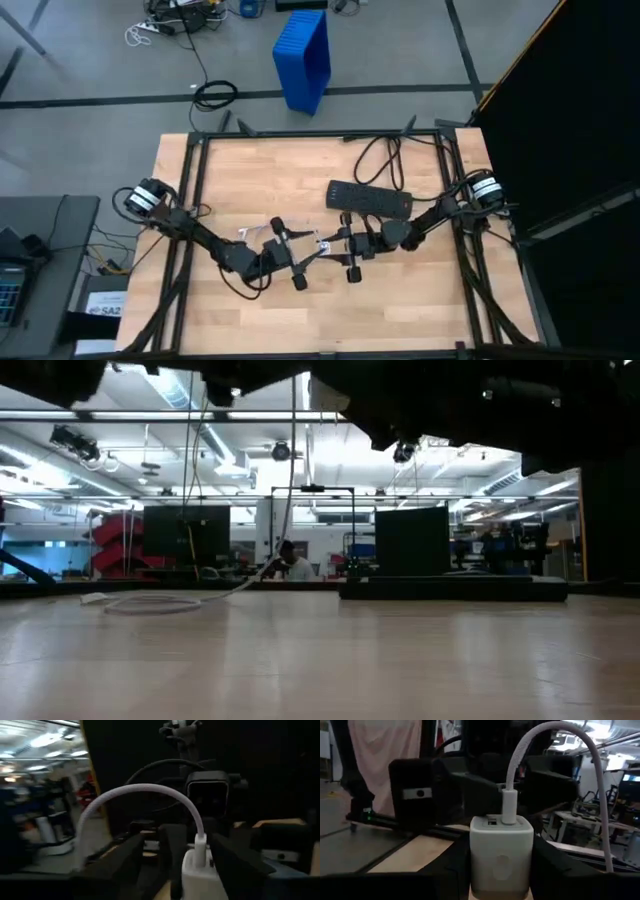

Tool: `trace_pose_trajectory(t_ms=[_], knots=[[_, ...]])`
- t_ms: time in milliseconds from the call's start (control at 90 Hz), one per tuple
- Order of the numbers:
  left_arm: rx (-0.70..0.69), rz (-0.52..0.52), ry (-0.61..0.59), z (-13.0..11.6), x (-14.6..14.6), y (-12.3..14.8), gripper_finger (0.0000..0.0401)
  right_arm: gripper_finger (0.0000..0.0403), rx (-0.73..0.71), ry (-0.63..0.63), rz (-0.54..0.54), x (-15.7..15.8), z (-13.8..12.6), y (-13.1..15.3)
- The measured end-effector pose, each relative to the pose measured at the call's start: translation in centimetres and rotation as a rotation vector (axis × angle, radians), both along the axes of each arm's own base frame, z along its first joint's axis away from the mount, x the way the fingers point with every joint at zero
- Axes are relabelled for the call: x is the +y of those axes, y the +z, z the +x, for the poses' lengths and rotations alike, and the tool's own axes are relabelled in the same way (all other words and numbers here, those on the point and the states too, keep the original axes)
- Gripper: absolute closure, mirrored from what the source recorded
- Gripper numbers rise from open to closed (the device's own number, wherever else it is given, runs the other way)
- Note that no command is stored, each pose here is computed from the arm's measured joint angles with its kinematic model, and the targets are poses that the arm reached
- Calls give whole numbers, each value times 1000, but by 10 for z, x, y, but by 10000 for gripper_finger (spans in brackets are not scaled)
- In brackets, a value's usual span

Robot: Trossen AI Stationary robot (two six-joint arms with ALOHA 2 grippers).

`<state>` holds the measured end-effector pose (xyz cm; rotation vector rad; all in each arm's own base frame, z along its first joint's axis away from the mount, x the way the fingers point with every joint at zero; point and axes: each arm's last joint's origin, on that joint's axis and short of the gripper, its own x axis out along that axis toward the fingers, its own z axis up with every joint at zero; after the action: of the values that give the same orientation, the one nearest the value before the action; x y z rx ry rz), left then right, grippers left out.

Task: Insert USB
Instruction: Insert the white charger cable into the white charger adapter, then insert the white charger adapter into the black outlet extension

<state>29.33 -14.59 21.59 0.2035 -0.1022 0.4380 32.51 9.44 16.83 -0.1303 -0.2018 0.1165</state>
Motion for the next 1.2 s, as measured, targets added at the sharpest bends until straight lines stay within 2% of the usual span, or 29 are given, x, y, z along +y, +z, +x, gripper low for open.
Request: trace_pose_trajectory(t_ms=[156,300,456,567,744,856,1044,1200], knots=[[20,25,60,-7,-8,2,176,289,7,-12,11,-3,1,-1],[18,19,63,-9,-11,2,176,289,19,-35,48,-12,3,-1],[15,16,54,-10,-13,3,176,289,145,-108,55,-38,-4,2],[16,14,53,-10,-13,3,176,289,153,-178,76,-64,-26,8],[6,-2,32,-10,-14,3,184,289,-68,-268,132,-97,-87,7],[-2,-13,22,-8,-12,3,192,289,6,-339,190,-113,-115,-12],[-2,-70,0,2,2,-2,198,289,68,-395,227,-123,-126,-26],[108,-143,-46,21,34,-20,197,289,62,-349,222,-118,-123,-24]])
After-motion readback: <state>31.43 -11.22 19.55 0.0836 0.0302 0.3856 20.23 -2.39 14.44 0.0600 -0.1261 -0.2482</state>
